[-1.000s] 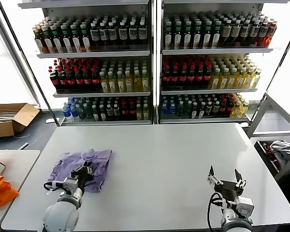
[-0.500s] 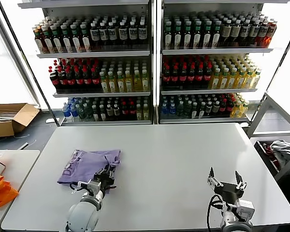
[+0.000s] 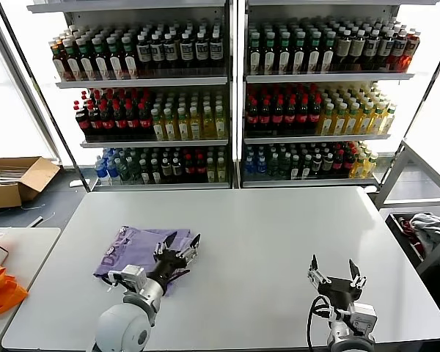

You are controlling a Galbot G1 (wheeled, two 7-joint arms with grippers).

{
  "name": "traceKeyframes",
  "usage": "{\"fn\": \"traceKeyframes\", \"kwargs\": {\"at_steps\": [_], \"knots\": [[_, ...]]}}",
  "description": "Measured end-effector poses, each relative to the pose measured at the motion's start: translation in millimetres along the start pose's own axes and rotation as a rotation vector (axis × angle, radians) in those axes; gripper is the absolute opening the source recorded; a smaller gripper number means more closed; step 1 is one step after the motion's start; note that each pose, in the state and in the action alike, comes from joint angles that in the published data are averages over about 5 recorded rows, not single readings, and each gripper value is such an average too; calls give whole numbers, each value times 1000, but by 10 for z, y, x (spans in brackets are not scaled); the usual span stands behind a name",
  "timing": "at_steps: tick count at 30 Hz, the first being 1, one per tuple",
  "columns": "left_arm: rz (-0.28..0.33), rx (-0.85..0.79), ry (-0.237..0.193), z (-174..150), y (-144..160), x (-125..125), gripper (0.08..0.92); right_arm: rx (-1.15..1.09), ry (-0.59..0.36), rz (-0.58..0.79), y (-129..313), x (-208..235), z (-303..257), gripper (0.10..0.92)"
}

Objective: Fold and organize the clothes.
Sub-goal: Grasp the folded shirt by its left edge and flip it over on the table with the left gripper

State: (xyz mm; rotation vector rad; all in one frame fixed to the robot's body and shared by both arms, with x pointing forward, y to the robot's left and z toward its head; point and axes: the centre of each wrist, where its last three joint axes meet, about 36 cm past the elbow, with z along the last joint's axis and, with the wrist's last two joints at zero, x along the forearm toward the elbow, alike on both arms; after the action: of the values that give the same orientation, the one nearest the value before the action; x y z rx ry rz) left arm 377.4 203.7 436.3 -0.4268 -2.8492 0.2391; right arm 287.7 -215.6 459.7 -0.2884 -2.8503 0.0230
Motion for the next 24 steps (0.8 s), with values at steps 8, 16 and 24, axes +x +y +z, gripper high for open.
{"fn": "traceKeyframes", "kwargs": {"at_steps": [8,16,24], "knots": [[-125,-23,-51,-259,450,148,821,0,-5,-21,33,-12,-12,823],[-284,-144,35,-123,1071,247,823,-5,-3,-40,95,-22,-3,823],[-331,-216,111,49,1380,272,823,-6,3,-44,133,-14,20,823]]}}
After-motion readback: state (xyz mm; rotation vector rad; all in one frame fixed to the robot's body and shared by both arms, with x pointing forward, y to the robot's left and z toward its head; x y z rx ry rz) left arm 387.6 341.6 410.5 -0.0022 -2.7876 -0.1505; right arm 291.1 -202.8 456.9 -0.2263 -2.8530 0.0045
